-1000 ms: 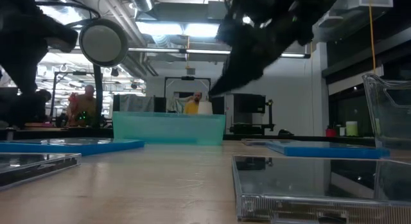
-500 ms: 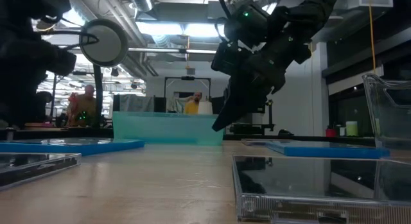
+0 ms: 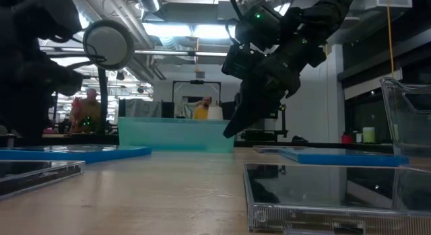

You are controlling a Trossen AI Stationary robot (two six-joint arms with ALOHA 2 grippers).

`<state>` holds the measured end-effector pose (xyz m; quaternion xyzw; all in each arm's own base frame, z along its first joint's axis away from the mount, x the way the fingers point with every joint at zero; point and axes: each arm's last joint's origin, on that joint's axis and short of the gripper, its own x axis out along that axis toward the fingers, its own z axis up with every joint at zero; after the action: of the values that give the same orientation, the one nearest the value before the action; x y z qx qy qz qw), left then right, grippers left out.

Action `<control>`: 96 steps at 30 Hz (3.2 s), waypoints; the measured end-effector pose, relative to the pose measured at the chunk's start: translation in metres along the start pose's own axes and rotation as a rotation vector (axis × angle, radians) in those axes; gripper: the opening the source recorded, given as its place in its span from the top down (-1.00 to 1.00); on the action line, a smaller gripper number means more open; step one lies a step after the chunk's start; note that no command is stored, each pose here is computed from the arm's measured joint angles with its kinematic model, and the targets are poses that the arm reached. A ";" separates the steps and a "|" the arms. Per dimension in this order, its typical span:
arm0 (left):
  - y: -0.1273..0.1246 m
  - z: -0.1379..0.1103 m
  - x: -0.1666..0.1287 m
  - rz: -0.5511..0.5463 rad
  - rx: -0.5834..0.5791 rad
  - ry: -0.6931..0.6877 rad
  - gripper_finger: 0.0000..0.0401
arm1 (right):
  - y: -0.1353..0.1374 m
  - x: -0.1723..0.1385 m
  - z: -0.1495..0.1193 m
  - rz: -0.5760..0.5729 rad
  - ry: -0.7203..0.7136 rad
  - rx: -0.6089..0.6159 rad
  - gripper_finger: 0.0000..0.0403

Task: Pick & place jewel cases by type
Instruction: Put the left blue CD case into the green bin

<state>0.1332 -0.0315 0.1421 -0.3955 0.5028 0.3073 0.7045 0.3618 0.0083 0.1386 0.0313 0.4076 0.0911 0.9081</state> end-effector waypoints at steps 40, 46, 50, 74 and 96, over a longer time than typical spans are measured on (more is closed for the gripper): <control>-0.058 0.035 0.046 -0.283 -0.034 -0.057 1.00 | 0.006 -0.001 -0.017 0.043 0.179 -0.034 0.97; -0.061 0.024 0.045 -0.296 -0.046 0.011 0.99 | 0.013 0.004 -0.018 0.070 0.177 -0.032 0.96; -0.065 0.012 0.043 -0.308 -0.061 0.048 1.00 | 0.012 0.009 -0.021 0.073 0.190 -0.018 0.97; -0.118 0.026 0.035 -0.361 0.024 -0.050 0.99 | 0.012 0.014 -0.023 0.079 0.185 -0.033 0.97; -0.101 0.000 0.028 -0.108 0.073 0.096 0.99 | 0.010 0.014 -0.024 0.096 0.182 -0.051 0.96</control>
<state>0.2252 -0.0810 0.1409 -0.4101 0.5252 0.2310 0.7090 0.3521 0.0201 0.1135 0.0191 0.4839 0.1475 0.8624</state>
